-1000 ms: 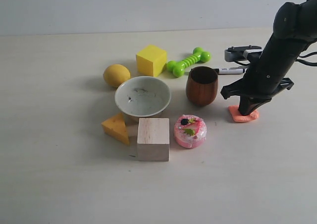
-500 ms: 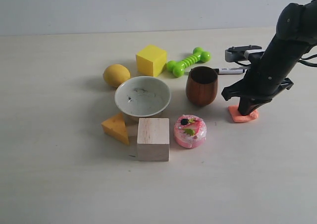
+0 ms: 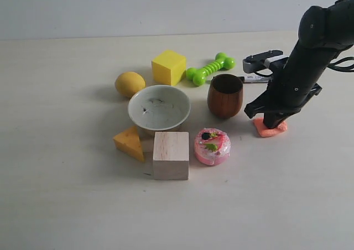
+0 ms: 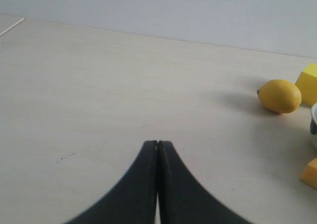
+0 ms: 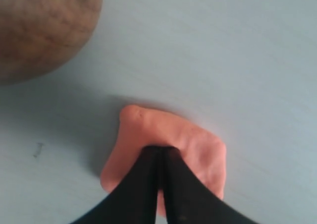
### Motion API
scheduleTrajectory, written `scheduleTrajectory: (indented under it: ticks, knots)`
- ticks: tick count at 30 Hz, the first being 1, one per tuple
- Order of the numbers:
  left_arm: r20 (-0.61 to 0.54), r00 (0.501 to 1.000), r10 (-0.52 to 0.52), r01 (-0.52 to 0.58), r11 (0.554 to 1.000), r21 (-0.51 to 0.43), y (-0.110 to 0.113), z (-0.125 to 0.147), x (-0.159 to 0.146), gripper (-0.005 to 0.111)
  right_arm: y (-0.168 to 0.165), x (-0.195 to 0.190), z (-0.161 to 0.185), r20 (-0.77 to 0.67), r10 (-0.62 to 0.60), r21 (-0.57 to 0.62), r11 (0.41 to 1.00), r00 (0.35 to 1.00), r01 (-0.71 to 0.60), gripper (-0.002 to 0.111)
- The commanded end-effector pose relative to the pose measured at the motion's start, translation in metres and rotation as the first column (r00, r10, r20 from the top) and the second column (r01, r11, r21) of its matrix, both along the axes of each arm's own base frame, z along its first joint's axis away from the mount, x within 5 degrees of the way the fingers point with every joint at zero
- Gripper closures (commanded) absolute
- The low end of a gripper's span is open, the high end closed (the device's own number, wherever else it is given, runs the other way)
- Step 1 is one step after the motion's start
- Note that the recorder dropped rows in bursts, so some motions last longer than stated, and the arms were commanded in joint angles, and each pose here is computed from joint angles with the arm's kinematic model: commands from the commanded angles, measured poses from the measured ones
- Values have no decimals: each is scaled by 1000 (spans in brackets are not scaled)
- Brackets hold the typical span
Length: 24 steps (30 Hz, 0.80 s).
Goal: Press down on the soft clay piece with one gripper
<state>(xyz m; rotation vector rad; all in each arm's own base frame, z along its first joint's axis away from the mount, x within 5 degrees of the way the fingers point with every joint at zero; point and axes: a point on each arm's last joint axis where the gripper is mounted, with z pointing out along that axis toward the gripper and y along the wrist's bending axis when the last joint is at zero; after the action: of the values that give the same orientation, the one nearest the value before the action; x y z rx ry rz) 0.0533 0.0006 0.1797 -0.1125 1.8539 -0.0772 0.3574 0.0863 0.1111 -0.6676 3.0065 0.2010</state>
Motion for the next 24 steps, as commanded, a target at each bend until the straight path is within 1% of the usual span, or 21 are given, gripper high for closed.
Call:
scheduleTrajectory:
  ticks: [1,6,8,12,16,24]
  knots:
    - [12,1000,-1,1,1000,3,0,1,0,107,23,-8,0,-36,-54,103,993,998,57,98]
    - [12,1000,-1,1,1000,3,0,1,0,107,23,-8,16,7,-54,117,992,999,53,98]
    - [12,1000,-1,1,1000,3,0,1,0,107,23,-8,17,11,-54,118,992,998,52,98]
    - [12,1000,-1,1,1000,3,0,1,0,107,22,-8,17,13,-47,108,993,999,45,98]
    - [12,1000,-1,1,1000,3,0,1,0,107,15,-8,16,17,-69,36,997,997,68,98]
    - [12,1000,-1,1,1000,3,0,1,0,107,16,-9,16,6,-78,46,996,997,78,98]
